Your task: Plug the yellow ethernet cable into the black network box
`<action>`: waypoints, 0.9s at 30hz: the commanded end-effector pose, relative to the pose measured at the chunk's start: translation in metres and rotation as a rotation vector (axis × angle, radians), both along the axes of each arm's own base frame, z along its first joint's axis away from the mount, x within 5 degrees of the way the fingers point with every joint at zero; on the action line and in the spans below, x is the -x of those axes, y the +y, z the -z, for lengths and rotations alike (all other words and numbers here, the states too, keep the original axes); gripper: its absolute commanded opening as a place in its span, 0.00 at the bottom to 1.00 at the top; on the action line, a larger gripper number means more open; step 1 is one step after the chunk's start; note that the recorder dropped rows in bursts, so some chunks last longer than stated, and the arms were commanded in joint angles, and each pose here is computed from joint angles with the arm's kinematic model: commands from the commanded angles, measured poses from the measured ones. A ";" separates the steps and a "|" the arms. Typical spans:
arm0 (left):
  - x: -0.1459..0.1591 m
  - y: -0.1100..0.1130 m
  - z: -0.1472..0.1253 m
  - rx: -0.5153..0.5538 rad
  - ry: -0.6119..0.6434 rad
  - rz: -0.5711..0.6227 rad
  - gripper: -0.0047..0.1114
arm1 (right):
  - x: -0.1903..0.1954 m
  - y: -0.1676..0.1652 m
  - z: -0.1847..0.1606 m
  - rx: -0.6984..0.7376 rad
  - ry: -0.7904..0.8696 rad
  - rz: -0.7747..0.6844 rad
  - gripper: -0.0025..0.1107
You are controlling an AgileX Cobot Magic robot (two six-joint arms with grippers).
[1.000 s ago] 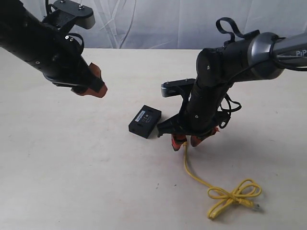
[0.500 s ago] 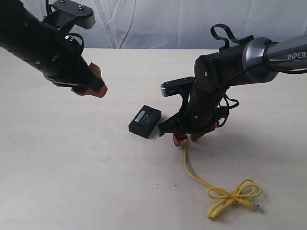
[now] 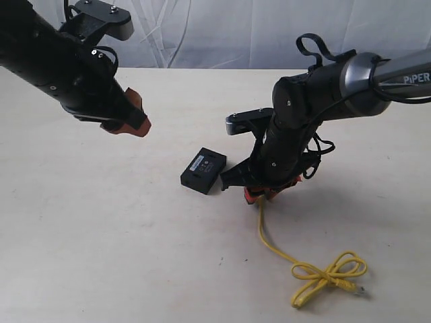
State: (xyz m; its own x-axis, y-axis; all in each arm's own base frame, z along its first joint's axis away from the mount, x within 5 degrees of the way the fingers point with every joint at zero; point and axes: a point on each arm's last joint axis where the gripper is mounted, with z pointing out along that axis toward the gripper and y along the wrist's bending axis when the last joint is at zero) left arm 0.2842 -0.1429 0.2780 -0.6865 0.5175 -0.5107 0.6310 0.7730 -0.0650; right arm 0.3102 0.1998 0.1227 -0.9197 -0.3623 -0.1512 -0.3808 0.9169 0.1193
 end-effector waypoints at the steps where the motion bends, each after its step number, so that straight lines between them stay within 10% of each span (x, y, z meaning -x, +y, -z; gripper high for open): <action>1: 0.000 0.001 -0.003 0.013 -0.010 -0.007 0.57 | -0.001 0.000 -0.001 0.004 -0.001 0.012 0.33; 15: 0.000 0.001 -0.003 0.014 -0.012 -0.007 0.57 | 0.002 -0.003 0.025 0.057 0.076 0.034 0.29; 19: 0.000 0.001 -0.003 0.014 -0.012 -0.007 0.57 | 0.002 -0.003 0.025 0.062 0.082 0.022 0.04; 27: 0.000 0.001 -0.002 0.009 -0.012 -0.005 0.57 | 0.001 -0.013 -0.002 0.056 0.022 -0.290 0.01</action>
